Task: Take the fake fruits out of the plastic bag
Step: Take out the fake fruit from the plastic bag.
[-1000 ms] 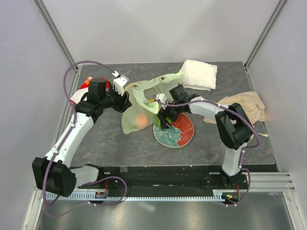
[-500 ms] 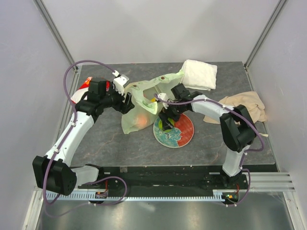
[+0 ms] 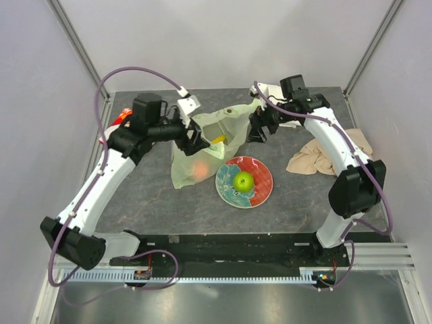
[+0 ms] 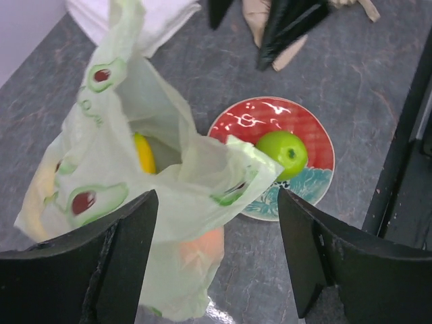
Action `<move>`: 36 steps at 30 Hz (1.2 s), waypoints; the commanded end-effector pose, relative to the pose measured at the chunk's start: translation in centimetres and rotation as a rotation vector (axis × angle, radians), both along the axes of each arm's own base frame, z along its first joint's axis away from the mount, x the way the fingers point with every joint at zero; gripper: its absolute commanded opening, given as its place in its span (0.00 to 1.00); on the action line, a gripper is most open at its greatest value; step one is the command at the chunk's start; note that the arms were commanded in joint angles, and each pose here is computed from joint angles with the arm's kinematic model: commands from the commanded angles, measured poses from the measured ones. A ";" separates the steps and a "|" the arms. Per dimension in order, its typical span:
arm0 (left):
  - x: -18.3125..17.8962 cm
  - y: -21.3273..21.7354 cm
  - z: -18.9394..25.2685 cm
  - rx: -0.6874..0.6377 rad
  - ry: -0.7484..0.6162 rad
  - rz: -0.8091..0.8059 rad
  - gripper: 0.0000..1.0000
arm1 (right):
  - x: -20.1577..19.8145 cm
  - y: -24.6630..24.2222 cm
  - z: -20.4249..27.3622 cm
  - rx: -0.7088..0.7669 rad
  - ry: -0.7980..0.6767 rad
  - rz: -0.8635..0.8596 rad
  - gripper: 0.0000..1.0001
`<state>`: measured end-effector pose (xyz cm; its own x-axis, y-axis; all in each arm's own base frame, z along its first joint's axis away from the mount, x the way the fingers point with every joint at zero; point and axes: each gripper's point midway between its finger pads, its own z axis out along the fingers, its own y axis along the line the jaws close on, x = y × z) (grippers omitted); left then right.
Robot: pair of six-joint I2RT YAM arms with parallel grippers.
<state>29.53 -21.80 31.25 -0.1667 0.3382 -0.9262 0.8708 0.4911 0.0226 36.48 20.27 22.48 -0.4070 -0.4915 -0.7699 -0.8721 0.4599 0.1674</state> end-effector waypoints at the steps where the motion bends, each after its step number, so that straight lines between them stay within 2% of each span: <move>1: -0.7 -4.0 -0.8 0.068 -0.065 -0.183 0.80 | 2.2 3.2 -1.2 0.133 0.096 -0.012 0.92; 3: -1.2 -5.5 -1.5 0.124 -0.134 -0.257 0.80 | 4.6 4.4 -0.7 0.206 0.094 -0.081 0.88; 6: -0.7 -6.1 -4.4 0.275 -0.241 -0.309 0.78 | 7.1 5.9 -1.3 0.233 0.096 -0.134 0.86; 9: 1.1 -5.1 -6.4 0.402 -0.310 -0.265 0.66 | 9.2 7.2 -0.9 0.269 0.097 -0.143 0.83; 10: 1.5 -4.3 -7.2 0.452 -0.315 -0.242 0.54 | 9.9 7.6 -0.7 0.276 0.085 -0.138 0.83; 12: 1.4 -3.3 -7.0 0.496 -0.359 -0.241 0.38 | 9.8 9.1 -0.7 0.277 0.082 -0.111 0.82; 13: 1.1 -2.6 -7.7 0.520 -0.351 -0.240 0.23 | 10.1 9.8 -1.0 0.277 0.083 -0.102 0.82; 16: -1.2 -1.5 -8.1 0.507 -0.305 -0.253 0.02 | 9.6 12.3 -2.7 0.248 0.101 -0.081 0.80; 21: -6.2 -0.6 -9.9 0.430 -0.097 -0.284 0.02 | 6.8 15.4 -8.0 0.177 0.198 -0.055 0.74; 28: -11.1 1.1 -10.3 0.380 0.052 -0.316 0.02 | 4.1 15.6 -11.1 0.094 0.227 -0.057 0.71; 31: -13.3 1.7 -11.1 0.378 0.140 -0.355 0.02 | 4.6 15.0 -11.9 0.051 0.204 -0.112 0.75; 36: -14.5 1.9 -12.4 0.371 0.202 -0.369 0.02 | 6.4 14.5 -12.0 0.019 0.137 -0.182 0.83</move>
